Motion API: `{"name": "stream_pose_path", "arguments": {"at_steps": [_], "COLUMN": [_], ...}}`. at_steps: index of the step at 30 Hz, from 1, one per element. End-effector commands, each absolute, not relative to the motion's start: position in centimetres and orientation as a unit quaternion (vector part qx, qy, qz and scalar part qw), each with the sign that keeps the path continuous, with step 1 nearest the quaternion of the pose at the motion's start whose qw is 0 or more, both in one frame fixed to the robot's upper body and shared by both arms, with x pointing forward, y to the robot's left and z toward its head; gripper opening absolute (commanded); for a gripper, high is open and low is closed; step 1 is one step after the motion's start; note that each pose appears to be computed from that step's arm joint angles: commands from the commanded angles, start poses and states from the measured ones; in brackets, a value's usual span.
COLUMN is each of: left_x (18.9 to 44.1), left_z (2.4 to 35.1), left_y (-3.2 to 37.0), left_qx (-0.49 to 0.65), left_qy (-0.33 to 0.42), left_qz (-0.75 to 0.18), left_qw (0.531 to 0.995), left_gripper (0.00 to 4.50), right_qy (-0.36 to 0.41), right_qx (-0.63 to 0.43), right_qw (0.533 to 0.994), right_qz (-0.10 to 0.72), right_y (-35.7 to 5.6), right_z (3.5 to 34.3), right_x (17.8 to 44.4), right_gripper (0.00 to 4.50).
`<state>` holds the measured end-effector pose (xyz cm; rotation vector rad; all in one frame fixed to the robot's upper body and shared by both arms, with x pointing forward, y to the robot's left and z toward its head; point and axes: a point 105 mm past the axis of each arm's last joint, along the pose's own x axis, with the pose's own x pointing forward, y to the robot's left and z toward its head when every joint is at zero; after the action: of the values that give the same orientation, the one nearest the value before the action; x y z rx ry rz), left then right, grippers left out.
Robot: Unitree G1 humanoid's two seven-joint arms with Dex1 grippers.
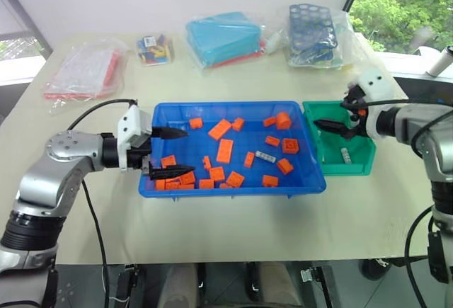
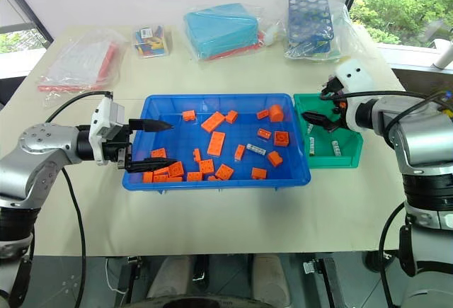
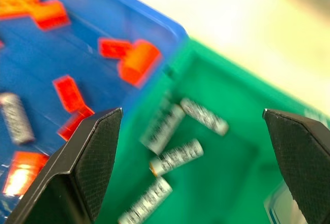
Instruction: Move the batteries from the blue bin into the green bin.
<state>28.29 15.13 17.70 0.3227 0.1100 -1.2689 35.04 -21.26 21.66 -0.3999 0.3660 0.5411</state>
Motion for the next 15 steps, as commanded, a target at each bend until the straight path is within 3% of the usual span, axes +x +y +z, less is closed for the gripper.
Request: {"name": "stream_pose_path", "arguments": {"at_steps": [1, 15], "left_x": [28.2, 27.5], "left_z": [19.0, 19.2], "left_y": [15.5, 16.0], "left_qx": [0.168, 0.175], "left_qy": [0.027, 0.029], "left_qz": [-0.580, -0.560], "left_qw": [0.797, 0.809], "left_gripper": [4.50, 4.50], "right_qy": [0.146, 0.236], "right_qx": [-0.220, -0.219], "right_qw": [0.899, 0.855], "right_qz": [0.349, 0.407], "right_y": [-16.6, -13.0], "right_z": [22.6, 14.0], "right_x": [33.9, 31.7], "right_gripper": [4.48, 4.48]}}
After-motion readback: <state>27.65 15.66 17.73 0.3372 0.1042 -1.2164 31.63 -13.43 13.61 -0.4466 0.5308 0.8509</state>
